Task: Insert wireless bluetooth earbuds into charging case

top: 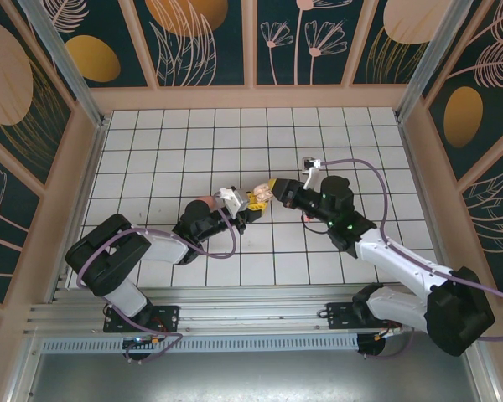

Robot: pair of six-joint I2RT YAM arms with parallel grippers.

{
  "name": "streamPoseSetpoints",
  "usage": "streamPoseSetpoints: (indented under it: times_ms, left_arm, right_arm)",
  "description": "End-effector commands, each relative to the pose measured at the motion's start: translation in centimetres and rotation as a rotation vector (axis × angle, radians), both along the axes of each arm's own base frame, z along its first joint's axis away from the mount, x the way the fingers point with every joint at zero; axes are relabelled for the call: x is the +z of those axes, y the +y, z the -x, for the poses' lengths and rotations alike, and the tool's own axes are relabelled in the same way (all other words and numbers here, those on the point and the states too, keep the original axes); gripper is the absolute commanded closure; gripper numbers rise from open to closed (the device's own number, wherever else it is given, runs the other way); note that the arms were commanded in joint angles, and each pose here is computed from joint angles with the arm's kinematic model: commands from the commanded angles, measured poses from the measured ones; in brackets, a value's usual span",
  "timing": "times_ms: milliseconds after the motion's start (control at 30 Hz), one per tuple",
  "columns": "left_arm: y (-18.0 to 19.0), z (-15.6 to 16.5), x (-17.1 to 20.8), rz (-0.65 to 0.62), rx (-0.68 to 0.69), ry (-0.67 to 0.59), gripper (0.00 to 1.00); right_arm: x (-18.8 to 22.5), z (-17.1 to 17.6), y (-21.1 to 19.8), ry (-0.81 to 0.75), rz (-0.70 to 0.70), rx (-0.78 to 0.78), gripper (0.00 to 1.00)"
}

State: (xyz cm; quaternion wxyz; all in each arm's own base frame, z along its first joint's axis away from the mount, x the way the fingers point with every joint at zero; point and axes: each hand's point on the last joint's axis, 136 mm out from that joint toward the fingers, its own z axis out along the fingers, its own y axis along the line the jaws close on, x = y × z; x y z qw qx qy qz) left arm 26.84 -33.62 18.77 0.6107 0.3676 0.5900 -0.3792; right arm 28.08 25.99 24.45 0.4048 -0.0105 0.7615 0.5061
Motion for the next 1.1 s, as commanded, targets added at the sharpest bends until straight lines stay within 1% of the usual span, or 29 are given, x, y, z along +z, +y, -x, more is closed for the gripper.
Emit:
streamPoseSetpoints:
  times_ms: [0, 300, 633, 1067]
  left_arm:
    - [0.2, 0.2, 2.7, 0.059, 0.005, -0.079, 0.87]
    - [0.4, 0.2, 3.4, 0.076, 0.014, -0.091, 0.88]
    - [0.5, 0.0, 3.8, 0.084, 0.031, -0.101, 0.88]
    - [0.6, 0.3, 4.6, 0.109, 0.026, -0.121, 0.88]
  right_arm:
    - [-0.5, -0.3, -0.2, -0.008, -0.001, -0.035, 0.81]
    - [-1.5, -0.3, -0.2, 0.014, 0.021, -0.051, 0.81]
    - [-2.4, 0.3, 0.5, 0.034, 0.05, -0.034, 0.81]
    - [-2.6, -0.6, -1.1, 0.024, 0.053, -0.182, 0.81]
